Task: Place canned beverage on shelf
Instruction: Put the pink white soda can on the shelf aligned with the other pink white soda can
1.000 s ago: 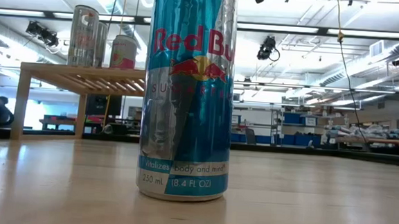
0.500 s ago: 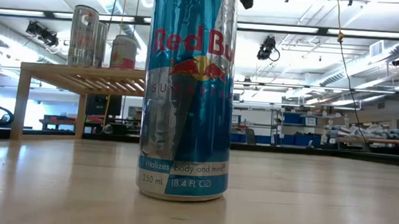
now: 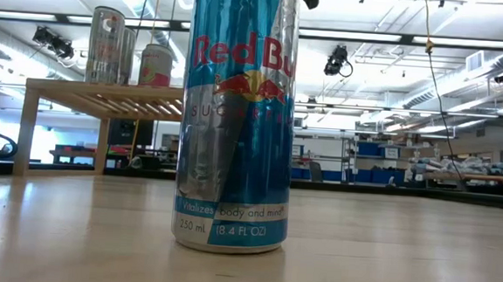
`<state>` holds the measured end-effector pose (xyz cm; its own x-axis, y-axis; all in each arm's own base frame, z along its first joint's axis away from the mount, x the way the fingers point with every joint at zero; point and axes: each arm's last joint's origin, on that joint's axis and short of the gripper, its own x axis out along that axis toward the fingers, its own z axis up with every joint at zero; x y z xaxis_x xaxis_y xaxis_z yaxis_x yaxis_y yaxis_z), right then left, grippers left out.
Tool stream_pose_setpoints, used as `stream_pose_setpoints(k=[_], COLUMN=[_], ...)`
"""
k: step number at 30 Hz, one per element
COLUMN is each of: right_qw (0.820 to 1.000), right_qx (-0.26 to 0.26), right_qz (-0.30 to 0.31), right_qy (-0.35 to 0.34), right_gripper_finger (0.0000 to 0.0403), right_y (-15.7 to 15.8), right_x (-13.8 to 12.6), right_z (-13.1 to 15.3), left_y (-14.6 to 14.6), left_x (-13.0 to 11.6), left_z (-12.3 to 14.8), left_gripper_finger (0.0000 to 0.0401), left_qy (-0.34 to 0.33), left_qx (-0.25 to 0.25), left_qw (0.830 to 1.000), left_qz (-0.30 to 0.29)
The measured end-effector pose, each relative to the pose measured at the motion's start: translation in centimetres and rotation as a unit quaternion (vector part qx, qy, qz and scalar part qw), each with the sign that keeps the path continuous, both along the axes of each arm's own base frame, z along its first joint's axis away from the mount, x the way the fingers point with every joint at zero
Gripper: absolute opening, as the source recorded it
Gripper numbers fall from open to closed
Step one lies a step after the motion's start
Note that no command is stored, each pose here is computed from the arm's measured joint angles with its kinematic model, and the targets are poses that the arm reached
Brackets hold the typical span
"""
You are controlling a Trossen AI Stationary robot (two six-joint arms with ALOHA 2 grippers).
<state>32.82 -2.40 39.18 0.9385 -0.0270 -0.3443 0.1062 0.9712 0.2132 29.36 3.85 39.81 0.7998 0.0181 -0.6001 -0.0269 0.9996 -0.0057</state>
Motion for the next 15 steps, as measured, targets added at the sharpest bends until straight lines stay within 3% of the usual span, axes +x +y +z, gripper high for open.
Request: stream_pose_setpoints(k=[15], right_qw=[1.0], right_qx=[-0.012], right_qz=[-0.01], right_qy=[-0.001], right_gripper_finger=[0.0294], right_y=[0.01], right_x=[-0.01], right_z=[0.05], left_y=[0.55], left_x=[-0.05], left_z=[0.04], left_gripper_finger=[0.0317], left_qy=[0.002], left_qx=[0.028], left_qw=[0.999], left_qz=[0.035])
